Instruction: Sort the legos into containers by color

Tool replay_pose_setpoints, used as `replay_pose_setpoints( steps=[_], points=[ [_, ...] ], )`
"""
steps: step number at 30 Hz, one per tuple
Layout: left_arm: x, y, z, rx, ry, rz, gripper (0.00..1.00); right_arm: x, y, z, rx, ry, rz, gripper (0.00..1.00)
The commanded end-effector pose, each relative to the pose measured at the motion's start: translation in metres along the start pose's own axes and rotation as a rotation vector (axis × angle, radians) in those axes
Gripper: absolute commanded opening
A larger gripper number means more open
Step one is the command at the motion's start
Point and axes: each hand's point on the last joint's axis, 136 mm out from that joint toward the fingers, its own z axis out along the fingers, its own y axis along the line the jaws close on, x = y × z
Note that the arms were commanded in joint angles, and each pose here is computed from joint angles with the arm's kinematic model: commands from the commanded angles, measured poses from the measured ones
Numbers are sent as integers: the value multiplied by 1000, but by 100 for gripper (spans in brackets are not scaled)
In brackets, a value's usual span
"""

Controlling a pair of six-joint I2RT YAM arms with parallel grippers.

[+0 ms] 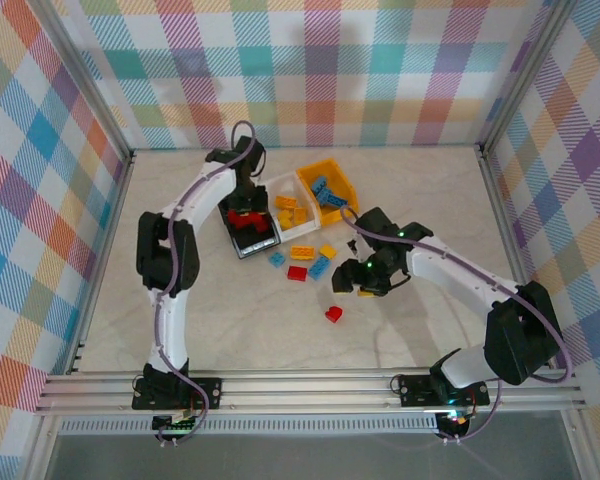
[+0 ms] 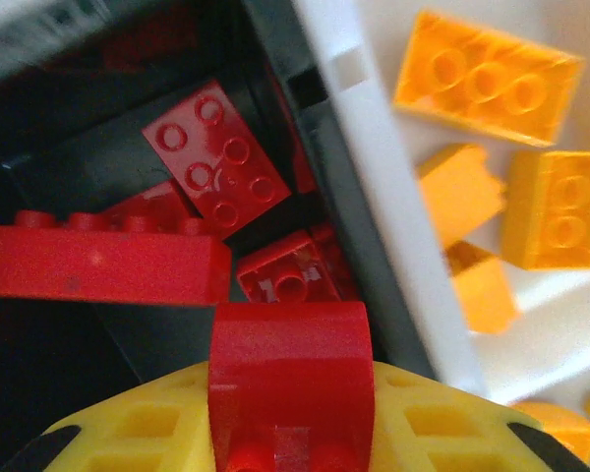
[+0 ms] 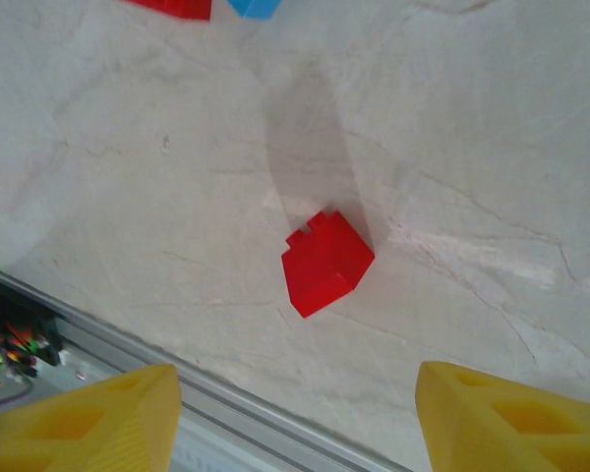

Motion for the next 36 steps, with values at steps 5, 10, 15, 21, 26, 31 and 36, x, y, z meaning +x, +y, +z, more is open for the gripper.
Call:
replay_pose_setpoints(
  steps=[5, 10, 15, 21, 26, 31, 36],
  points=[
    [7, 11, 13, -50, 78, 19, 43, 9, -2, -2, 47, 20, -62, 65],
    [5, 8, 2, -27, 60, 10, 52, 13, -3, 3, 77, 44, -101, 66],
    [2, -1, -25, 28, 15, -21, 58, 17, -1, 14, 119, 86, -168, 67],
    [15, -17, -76, 137, -59, -54, 59, 27, 1, 36, 184, 173, -228, 67],
    [65, -18, -101, 165, -62, -46, 60, 27, -2, 52, 200, 192, -236, 67],
    [119, -2, -103, 184, -36, -107, 62, 18, -4, 62, 230, 198, -339, 67],
    [150, 13, -100, 170, -20, -140, 62, 14, -6, 74, 269, 221, -475, 67]
  ],
)
